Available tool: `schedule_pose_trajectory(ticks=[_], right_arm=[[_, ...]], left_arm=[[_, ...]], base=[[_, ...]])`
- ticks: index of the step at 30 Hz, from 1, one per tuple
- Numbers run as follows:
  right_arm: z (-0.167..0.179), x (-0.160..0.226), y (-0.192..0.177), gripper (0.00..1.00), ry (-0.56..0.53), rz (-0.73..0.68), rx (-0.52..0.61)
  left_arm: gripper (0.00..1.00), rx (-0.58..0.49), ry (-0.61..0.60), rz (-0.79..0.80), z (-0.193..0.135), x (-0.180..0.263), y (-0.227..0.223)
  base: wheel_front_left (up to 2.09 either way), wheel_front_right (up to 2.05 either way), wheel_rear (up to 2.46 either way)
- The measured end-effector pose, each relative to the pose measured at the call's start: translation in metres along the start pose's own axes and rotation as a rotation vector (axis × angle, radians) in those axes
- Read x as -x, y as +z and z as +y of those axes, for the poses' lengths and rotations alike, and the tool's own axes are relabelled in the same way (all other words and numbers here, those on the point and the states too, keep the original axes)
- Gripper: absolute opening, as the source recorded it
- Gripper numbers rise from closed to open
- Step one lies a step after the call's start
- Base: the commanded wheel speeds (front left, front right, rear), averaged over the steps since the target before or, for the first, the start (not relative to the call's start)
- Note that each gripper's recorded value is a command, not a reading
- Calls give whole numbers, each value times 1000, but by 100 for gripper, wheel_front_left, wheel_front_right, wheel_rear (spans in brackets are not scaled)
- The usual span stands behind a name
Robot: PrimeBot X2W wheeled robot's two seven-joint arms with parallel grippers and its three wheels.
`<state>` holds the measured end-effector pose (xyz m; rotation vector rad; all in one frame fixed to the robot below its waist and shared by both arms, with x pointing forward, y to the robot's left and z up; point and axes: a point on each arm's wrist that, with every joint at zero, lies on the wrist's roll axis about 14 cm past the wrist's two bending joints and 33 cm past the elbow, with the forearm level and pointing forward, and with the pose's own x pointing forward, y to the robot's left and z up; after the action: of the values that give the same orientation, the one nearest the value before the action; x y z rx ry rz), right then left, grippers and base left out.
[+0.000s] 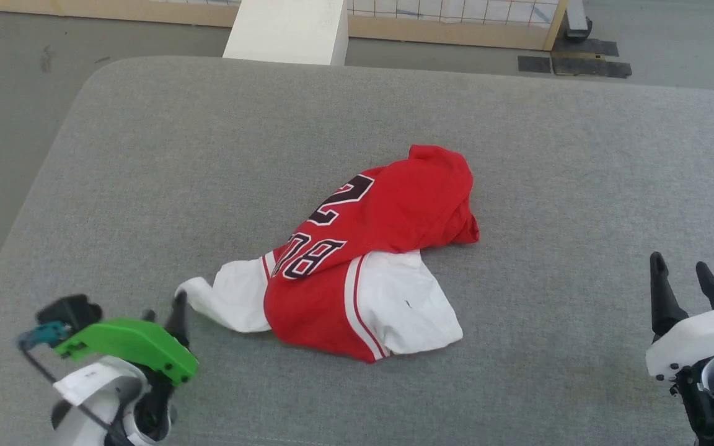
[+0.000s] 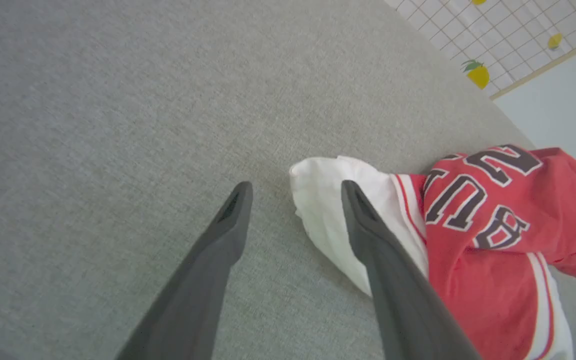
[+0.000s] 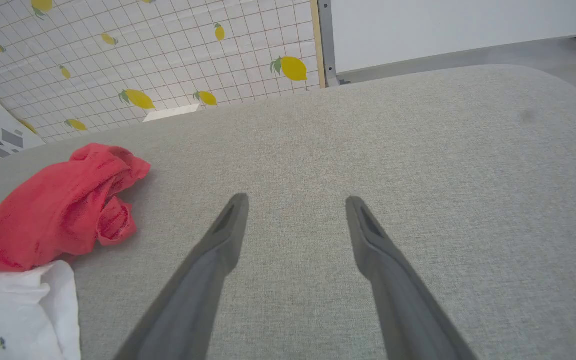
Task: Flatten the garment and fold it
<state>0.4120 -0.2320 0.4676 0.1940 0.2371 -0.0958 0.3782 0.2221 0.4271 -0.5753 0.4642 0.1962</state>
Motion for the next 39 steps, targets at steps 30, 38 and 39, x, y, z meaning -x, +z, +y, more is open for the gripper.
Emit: schedule_pose_trajectory(ticks=[30, 38, 39], right_arm=[[192, -18, -74, 100, 552, 479, 449], [198, -13, -133, 100, 609, 727, 647], [199, -13, -137, 100, 618, 738, 665]], left_arm=[[100, -297, -33, -474, -14, 20, 49], [100, -298, -8, -439, -5, 8, 39], [100, -297, -2, -434, -3, 7, 37]], base=[[0, 0, 0], [0, 0, 0], [0, 0, 0]])
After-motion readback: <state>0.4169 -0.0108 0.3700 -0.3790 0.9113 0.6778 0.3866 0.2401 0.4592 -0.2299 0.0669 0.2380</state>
